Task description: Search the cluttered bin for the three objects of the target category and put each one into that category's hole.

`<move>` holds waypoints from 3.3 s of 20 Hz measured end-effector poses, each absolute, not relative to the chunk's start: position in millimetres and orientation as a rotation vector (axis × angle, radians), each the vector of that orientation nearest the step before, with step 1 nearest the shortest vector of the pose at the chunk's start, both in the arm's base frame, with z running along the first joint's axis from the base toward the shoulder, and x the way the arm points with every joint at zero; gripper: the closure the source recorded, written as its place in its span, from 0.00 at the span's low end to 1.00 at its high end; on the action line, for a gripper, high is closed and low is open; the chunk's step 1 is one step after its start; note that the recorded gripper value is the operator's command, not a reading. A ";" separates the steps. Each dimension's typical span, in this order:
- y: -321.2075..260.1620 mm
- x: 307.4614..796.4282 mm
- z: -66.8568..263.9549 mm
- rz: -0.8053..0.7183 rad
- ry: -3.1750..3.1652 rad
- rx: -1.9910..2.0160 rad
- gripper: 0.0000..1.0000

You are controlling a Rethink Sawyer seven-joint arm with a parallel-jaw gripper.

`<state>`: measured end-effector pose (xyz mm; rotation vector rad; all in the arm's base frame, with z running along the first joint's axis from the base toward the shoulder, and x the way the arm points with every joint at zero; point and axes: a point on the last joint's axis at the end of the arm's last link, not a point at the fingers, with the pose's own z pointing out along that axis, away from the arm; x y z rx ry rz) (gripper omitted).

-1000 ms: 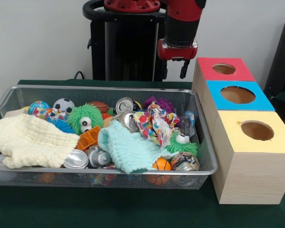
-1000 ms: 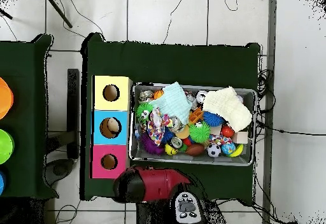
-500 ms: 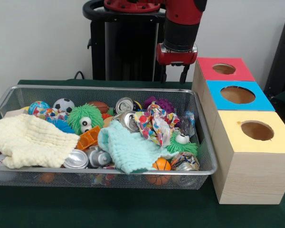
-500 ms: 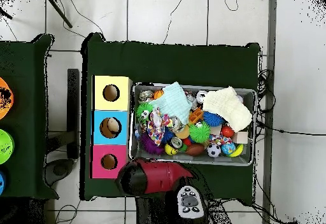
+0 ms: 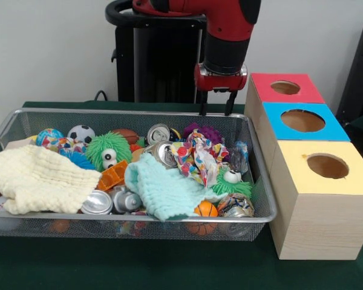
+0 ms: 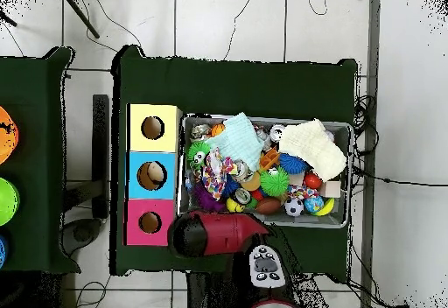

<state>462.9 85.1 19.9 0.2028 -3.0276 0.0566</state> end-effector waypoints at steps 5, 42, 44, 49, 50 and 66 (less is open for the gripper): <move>84.9 469.5 18.6 0.057 -2.996 0.202 0.00; 83.5 578.6 34.5 0.063 -3.094 0.211 0.00; 84.6 586.2 34.7 0.060 -3.097 0.212 0.00; 87.4 600.7 31.1 0.052 -3.092 0.215 0.00; 87.7 602.7 30.6 0.051 -3.092 0.215 0.00; 82.3 620.7 15.1 0.046 -3.092 0.198 0.00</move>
